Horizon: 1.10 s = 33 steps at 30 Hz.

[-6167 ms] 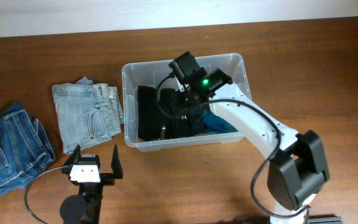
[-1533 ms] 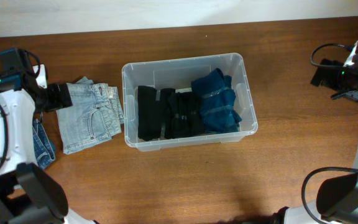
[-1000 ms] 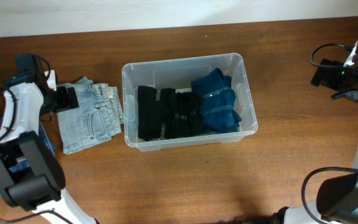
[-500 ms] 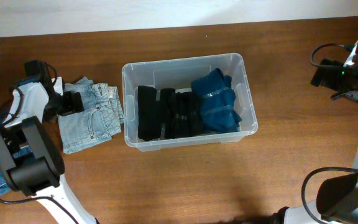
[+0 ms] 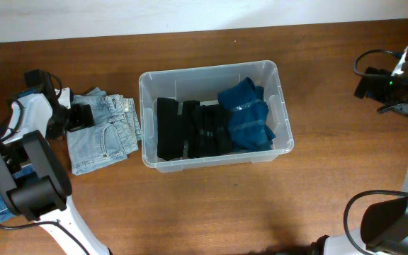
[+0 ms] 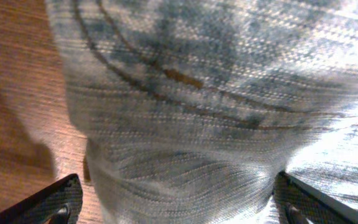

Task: Pack container
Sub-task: 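Grasp the light-blue jeans with the left gripper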

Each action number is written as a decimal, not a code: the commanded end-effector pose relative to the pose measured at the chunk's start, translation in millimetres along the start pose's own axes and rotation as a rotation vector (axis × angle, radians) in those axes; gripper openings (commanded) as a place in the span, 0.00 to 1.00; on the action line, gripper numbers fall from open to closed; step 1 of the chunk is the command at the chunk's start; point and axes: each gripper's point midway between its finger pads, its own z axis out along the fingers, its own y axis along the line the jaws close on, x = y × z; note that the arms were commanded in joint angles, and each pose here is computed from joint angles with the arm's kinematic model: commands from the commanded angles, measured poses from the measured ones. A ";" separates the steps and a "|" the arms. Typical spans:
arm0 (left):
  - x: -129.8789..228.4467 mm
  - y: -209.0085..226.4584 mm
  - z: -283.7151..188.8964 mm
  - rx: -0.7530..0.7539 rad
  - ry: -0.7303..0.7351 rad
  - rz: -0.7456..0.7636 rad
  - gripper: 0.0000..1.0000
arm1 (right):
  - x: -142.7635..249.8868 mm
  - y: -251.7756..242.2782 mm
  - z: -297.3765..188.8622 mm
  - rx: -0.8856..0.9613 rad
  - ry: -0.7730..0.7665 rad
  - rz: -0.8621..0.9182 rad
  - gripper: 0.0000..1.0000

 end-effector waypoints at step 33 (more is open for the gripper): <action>54.0 -42.5 60.2 0.219 0.150 0.036 0.22 | -2.9 -1.6 -2.5 0.004 -0.011 0.011 0.98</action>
